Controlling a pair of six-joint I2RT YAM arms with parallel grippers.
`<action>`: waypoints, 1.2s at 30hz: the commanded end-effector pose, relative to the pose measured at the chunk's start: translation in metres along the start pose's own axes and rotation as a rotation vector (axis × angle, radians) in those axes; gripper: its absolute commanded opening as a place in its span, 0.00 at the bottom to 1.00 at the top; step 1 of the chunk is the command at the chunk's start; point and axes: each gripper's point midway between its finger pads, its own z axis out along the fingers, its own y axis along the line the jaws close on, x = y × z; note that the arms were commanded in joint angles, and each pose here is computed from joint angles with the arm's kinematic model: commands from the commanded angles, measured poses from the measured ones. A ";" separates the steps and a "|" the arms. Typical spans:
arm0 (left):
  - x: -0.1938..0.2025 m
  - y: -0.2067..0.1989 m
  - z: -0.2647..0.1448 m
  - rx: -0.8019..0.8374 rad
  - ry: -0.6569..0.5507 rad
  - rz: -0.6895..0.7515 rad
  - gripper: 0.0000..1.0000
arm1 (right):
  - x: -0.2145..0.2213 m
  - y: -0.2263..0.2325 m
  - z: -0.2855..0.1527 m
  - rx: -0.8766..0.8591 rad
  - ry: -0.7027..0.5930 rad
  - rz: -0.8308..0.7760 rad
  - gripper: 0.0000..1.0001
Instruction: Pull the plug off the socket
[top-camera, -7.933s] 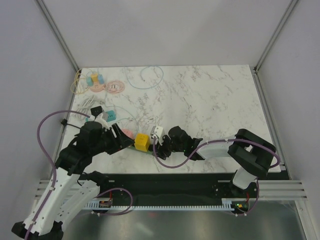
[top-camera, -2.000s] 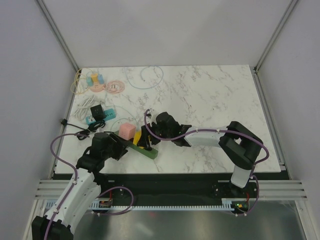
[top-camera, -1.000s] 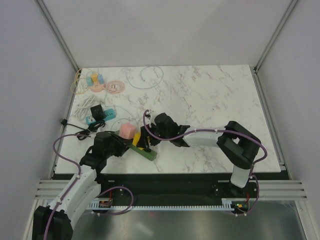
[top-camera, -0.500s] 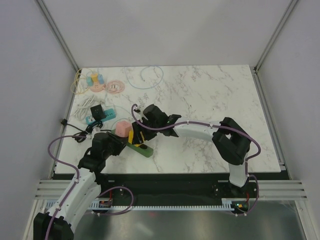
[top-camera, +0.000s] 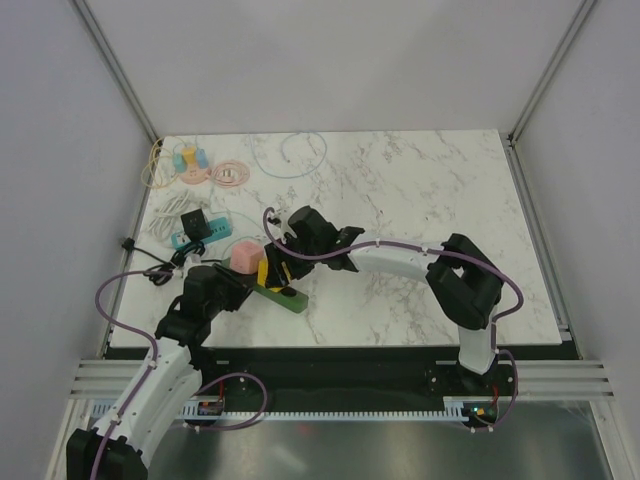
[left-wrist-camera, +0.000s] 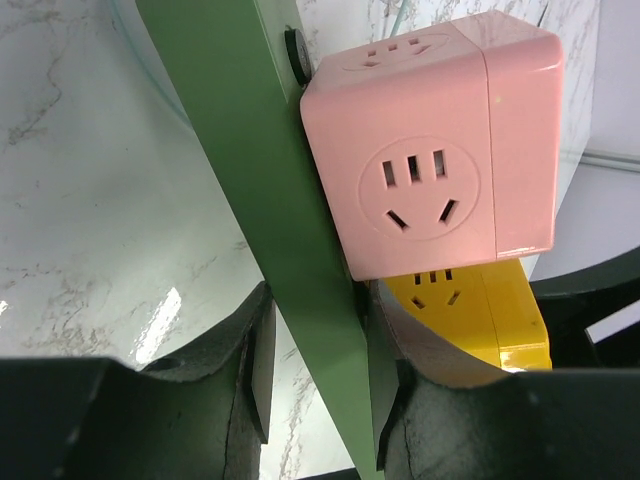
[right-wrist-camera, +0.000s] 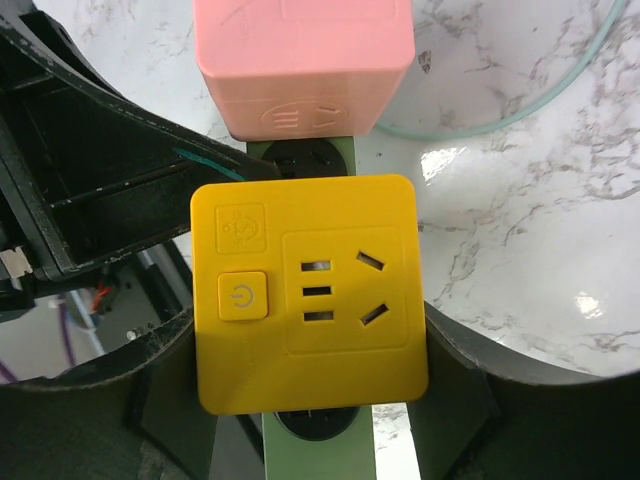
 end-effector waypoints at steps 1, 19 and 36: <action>0.017 0.043 -0.006 -0.138 0.078 0.140 0.02 | -0.094 -0.016 -0.048 0.236 -0.321 -0.210 0.00; 0.017 0.046 -0.007 -0.148 0.075 0.134 0.02 | -0.133 -0.001 -0.071 -0.109 -0.430 0.119 0.00; 0.017 0.047 -0.007 -0.146 0.072 0.147 0.02 | -0.134 0.008 -0.057 0.009 -0.392 -0.001 0.00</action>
